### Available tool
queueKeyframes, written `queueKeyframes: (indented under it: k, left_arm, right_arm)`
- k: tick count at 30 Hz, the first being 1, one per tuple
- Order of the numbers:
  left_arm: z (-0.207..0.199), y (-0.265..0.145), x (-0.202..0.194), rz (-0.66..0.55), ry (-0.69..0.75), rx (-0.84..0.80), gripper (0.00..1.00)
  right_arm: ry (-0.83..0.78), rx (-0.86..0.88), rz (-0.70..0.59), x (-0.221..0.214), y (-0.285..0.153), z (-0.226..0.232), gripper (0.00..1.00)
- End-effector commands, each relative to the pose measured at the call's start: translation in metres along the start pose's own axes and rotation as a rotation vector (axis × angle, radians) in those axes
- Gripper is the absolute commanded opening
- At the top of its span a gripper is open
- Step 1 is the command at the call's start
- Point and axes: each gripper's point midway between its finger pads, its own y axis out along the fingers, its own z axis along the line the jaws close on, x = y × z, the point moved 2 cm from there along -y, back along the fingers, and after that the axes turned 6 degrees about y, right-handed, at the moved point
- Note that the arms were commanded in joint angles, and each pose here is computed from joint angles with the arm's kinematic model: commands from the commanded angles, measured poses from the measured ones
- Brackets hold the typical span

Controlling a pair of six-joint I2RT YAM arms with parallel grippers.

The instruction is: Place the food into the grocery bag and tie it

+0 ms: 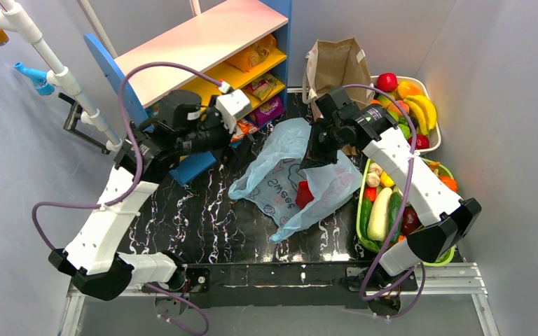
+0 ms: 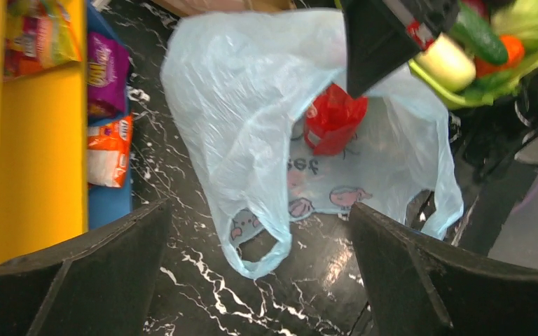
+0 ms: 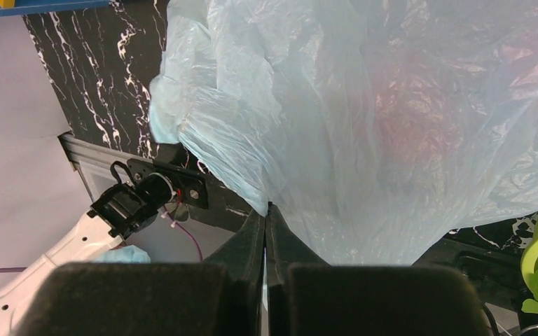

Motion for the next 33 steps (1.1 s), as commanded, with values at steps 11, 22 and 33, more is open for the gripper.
queueKeyframes:
  k: [11,22,33]
  left_arm:
    - [0.123,-0.013,-0.009,0.254,0.048,0.689,0.71]
    - [0.161,0.000,-0.036,0.499,0.191,0.895,0.67]
    - [0.172,0.009,-0.056,0.639,0.268,0.954,0.62]
  right_arm:
    - [0.029,0.046,0.000,-0.005,-0.014,0.004,0.01]
    - [0.040,0.054,0.014,-0.011,-0.018,0.002,0.01]
    - [0.041,0.053,0.018,-0.014,-0.019,-0.001,0.01]
